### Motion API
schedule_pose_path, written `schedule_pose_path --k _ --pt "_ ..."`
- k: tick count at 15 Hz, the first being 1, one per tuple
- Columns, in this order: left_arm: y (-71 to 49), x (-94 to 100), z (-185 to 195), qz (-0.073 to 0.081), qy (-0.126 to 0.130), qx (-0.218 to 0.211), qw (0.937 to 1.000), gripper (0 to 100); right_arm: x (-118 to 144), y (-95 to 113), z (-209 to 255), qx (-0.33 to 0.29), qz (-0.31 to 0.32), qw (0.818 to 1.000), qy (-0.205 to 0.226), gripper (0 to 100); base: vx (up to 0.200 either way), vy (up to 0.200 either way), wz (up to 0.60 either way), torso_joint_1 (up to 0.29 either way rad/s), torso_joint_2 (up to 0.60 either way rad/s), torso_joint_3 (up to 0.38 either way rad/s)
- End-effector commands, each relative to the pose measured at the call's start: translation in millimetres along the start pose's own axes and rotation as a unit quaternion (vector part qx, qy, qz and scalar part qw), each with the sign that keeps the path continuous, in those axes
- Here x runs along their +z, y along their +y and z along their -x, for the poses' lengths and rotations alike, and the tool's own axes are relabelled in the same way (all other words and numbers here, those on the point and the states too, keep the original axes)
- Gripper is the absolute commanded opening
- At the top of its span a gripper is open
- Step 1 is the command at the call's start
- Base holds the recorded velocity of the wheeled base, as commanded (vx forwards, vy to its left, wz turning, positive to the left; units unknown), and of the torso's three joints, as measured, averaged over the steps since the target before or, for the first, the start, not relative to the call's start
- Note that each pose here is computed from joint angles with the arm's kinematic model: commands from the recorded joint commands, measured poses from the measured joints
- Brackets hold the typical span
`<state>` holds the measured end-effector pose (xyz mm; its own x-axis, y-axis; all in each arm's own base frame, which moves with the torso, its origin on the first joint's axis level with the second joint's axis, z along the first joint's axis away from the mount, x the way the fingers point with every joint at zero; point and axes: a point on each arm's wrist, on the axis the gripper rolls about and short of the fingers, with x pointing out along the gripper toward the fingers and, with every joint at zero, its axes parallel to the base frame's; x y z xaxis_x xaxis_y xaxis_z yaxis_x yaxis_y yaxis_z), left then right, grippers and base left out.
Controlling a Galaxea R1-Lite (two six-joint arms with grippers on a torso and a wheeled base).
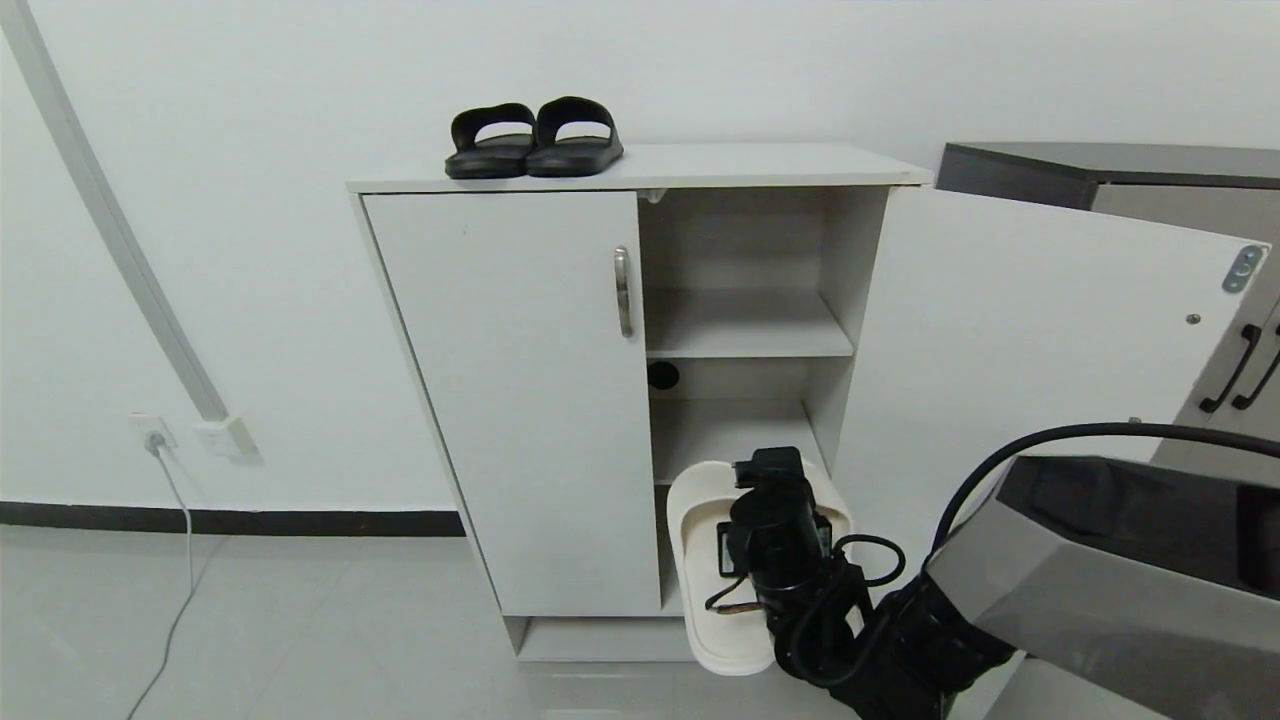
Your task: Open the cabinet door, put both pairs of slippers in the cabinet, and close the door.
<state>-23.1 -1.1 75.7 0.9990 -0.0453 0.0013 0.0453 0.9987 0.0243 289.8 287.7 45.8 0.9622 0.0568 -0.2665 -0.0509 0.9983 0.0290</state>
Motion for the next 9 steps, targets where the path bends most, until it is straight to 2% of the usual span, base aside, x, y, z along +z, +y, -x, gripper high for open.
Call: schedule_pose_path --k 1,9 --pt "0.0 -0.1 -0.2 0.000 0.001 0.000 1.0000 0 -2.3 2.9 2.3 0.004 0.003 1.000 0.002 0 0.000 0.000 0.00 0.000 0.00 0.000" --pt "0.0 -0.1 -0.2 0.001 0.001 0.000 1.0000 0 -6.9 6.2 2.1 0.008 0.004 1.000 0.001 0 0.000 0.000 0.00 0.000 0.00 0.000"
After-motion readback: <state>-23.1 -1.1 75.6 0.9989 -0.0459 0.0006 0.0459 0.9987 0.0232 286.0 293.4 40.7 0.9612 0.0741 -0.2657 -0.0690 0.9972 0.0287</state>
